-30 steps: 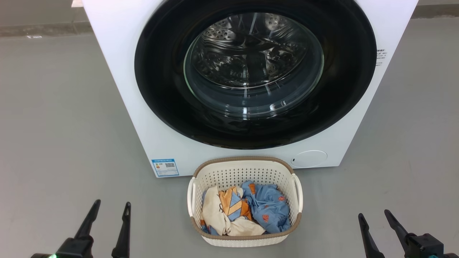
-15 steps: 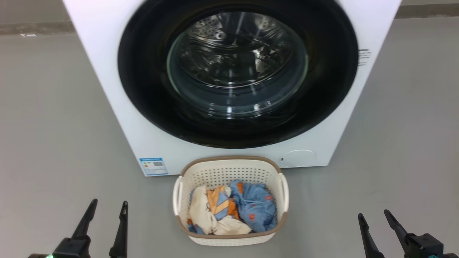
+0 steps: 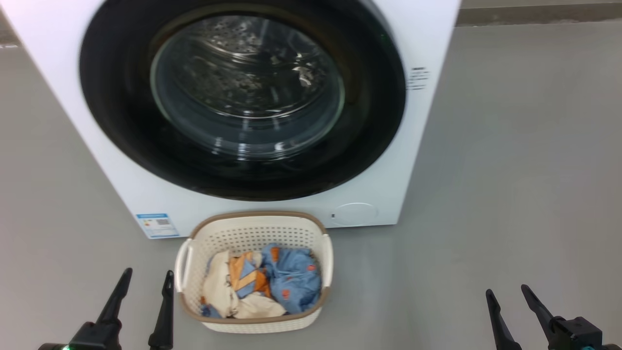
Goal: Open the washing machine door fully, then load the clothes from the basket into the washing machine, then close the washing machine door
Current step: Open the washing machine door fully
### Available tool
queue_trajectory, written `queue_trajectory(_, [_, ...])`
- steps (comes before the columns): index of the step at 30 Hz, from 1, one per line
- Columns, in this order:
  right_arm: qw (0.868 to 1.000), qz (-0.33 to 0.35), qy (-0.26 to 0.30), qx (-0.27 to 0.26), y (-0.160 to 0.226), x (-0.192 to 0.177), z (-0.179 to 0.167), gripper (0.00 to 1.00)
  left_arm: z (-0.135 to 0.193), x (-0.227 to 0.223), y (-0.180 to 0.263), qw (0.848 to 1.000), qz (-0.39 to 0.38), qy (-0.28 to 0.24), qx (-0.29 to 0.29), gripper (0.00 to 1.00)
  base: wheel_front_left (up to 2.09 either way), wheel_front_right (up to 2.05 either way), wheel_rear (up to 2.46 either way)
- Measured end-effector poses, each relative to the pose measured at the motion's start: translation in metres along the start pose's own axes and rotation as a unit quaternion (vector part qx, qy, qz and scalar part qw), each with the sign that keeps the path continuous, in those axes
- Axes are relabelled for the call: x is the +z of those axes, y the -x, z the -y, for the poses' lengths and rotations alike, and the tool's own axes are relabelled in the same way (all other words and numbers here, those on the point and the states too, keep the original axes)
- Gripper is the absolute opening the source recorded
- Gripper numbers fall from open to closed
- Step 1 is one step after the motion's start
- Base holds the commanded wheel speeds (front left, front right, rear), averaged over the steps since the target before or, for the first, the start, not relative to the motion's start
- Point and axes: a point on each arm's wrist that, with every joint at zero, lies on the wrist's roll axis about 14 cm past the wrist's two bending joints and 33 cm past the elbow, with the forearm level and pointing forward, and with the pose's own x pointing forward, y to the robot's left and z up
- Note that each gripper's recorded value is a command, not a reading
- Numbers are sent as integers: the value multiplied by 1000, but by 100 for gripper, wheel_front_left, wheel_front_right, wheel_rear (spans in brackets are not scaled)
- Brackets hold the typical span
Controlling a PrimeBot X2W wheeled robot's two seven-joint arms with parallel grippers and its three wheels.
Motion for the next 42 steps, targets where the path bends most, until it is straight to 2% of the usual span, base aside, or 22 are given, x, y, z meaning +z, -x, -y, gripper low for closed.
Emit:
queue_trajectory(9, [1000,2,-5,-3,1,1,2,100,2,1,-1,1000,3,12,0,100,69,69,-138])
queue_trajectory(19, [999,16,-31,-12,0,8,3,100,2,1,0,1000,4,16,1,100,7,7,-14])
queue_trajectory(20, [999,16,-35,-13,0,8,3,46,2,1,0,1000,3,16,1,100,0,0,0])
queue_trajectory(21, [999,18,-36,-13,0,9,3,11,2,1,0,1000,3,17,1,100,0,0,0])
queue_trajectory(22, [999,23,-42,-11,-1,12,1,0,2,1,0,1000,3,17,1,100,0,0,0])
queue_trajectory(28, [997,38,-67,-12,-2,21,1,0,2,-1,-1,1000,0,17,1,100,0,0,0])
queue_trajectory(32, [992,50,-114,-33,-1,24,7,0,3,-2,-2,1000,-2,18,0,100,0,0,0])
queue_trajectory(35, [980,61,-178,-65,1,25,21,0,2,-4,-3,1000,-3,21,1,100,0,0,0])
queue_trajectory(37, [966,71,-232,-88,3,24,31,0,2,-4,-3,1000,-5,21,2,100,0,0,0])
queue_trajectory(40, [928,90,-340,-126,6,21,49,0,1,-5,-3,1000,-6,21,3,100,0,0,0])
queue_trajectory(42, [889,100,-420,-151,7,15,59,0,1,-7,-3,1000,-8,21,3,100,0,0,0])
